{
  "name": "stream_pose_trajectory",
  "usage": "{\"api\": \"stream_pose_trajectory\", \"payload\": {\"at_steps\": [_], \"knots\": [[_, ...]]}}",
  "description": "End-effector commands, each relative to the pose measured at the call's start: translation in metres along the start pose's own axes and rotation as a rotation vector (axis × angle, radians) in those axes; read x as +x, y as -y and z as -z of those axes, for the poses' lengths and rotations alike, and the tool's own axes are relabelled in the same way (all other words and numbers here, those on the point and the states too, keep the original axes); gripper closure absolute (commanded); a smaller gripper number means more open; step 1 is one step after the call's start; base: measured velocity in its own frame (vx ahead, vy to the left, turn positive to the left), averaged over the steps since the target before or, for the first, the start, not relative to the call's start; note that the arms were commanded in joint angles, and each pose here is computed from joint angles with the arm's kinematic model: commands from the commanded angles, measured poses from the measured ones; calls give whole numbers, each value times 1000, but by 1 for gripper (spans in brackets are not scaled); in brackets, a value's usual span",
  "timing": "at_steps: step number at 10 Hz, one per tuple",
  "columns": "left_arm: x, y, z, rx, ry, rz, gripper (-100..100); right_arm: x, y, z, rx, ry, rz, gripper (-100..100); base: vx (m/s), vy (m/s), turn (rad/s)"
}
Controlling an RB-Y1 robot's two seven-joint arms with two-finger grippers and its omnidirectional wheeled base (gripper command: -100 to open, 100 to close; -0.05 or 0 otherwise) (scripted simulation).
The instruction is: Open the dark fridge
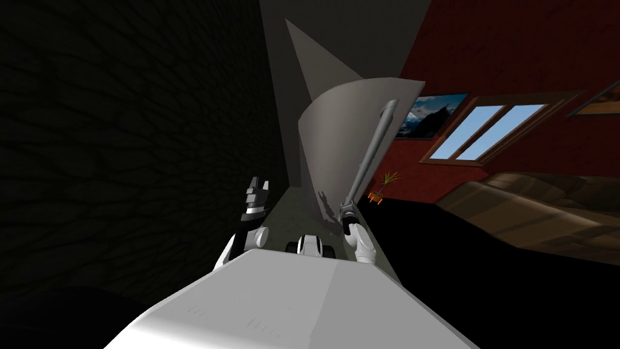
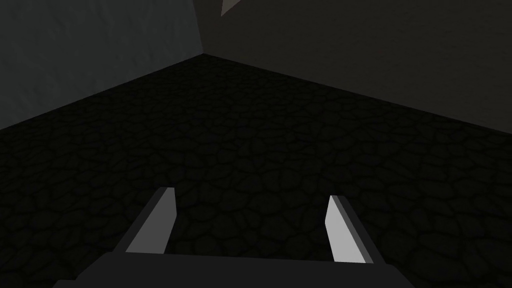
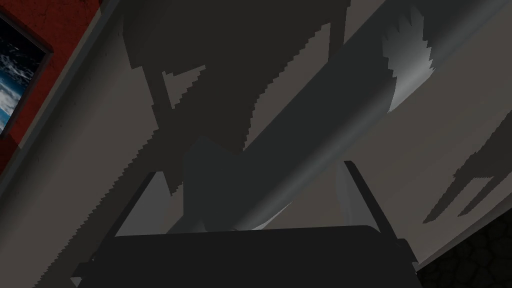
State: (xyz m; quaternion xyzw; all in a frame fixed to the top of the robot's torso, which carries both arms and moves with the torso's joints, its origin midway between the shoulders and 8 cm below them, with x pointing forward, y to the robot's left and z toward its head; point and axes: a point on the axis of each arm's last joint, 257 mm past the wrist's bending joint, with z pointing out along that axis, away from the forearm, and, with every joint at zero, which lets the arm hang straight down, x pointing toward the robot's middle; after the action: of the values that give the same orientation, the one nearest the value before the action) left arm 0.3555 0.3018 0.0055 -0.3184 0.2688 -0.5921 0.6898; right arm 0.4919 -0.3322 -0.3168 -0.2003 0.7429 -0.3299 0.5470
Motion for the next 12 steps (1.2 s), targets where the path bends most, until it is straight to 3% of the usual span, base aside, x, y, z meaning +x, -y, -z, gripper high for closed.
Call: {"api": "stream_pose_trajectory", "payload": {"at_steps": [1, 8, 10, 12], "knots": [[0, 0, 0, 0, 0, 0, 0, 7, -21, 8, -17, -40, -34, 100, -15, 18, 28], [0, 0, 0, 0, 0, 0, 0, -10, -24, 21, 63, -56, -27, 100, -27, 56, -55], [0, 0, 0, 0, 0, 0, 0, -26, -27, 30, 97, -35, -19, 100, -47, 83, -90], [0, 0, 0, 0, 0, 0, 0, -25, -21, 31, 120, -38, -32, 100, -14, 30, 7]]}}
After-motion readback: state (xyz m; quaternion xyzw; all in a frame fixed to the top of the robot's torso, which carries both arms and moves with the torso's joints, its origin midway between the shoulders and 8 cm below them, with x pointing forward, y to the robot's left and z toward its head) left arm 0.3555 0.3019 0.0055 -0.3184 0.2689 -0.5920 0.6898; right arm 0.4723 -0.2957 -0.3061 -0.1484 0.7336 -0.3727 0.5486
